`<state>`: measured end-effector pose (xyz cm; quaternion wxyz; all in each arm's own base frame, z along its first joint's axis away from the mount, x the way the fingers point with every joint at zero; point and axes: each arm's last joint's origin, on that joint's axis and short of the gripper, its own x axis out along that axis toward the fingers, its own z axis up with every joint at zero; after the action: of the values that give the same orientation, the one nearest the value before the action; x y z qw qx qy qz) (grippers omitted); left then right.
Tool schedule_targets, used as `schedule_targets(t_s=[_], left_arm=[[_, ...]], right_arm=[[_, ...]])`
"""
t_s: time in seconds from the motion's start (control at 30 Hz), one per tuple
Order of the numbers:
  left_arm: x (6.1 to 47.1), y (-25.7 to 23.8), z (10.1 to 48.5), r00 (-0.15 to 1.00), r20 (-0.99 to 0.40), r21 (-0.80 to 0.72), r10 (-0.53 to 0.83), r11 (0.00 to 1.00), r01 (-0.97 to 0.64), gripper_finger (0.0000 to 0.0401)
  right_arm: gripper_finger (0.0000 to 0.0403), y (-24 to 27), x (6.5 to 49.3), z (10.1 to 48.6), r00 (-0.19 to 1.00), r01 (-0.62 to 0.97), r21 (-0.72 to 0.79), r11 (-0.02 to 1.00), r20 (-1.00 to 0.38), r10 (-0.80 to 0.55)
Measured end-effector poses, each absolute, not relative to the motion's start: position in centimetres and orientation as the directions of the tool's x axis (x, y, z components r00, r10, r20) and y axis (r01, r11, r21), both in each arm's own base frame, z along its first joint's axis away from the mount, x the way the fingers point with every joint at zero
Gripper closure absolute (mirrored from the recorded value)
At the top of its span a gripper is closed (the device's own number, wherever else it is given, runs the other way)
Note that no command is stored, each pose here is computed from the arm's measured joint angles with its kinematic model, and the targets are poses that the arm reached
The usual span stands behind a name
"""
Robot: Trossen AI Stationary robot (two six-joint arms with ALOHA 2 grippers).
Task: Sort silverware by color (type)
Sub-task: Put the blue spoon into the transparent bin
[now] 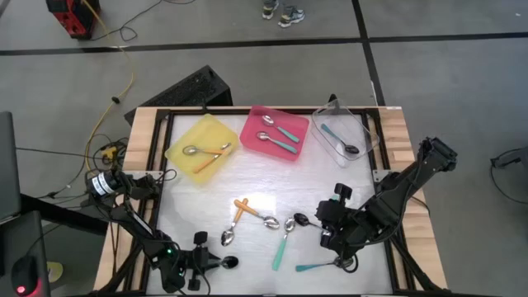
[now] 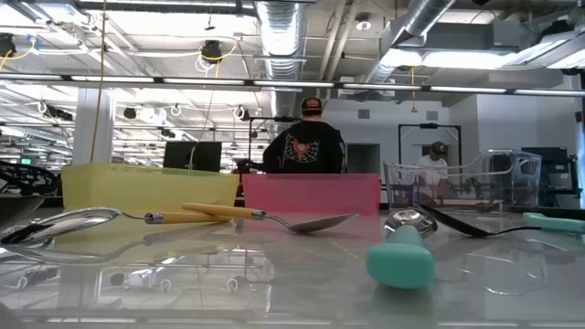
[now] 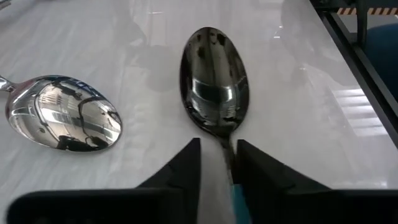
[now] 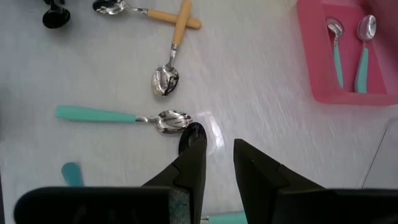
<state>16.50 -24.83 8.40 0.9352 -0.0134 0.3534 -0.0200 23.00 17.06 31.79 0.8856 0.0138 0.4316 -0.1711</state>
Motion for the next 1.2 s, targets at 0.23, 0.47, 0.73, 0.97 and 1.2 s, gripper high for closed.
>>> schedule_targets(t_s=[0.23,0.47,0.73,0.97,1.2], left_arm=[[16.5,-24.8,8.3,0.742,-0.668,-0.045,-0.054,0.998,0.033,0.0394],[16.5,-25.0,8.7,0.756,-0.651,-0.052,-0.067,0.998,0.044,0.0398],[16.1,-24.6,10.3,0.745,-0.661,-0.036,-0.089,0.995,0.088,0.0399],[15.8,-23.7,12.1,0.763,-0.645,-0.015,-0.04,0.999,0.04,0.04],[15.3,-22.3,15.4,0.822,-0.569,0.06,0.022,0.998,0.014,0.0401]], right_arm=[[0.0294,17.1,23.0,31.8,0.569,0.315,-0.123,0.941,-0.769,-0.291],[0.0294,17.2,23.2,31.9,0.587,0.308,-0.107,0.945,-0.76,-0.277],[0.0294,17.4,23.4,32.0,0.605,0.287,-0.102,0.952,-0.752,-0.263],[0.0294,17.4,23.4,32.0,0.61,0.291,-0.106,0.951,-0.745,-0.27],[0.0294,17.5,24.0,32.5,0.682,0.34,-0.114,0.934,-0.653,-0.328]])
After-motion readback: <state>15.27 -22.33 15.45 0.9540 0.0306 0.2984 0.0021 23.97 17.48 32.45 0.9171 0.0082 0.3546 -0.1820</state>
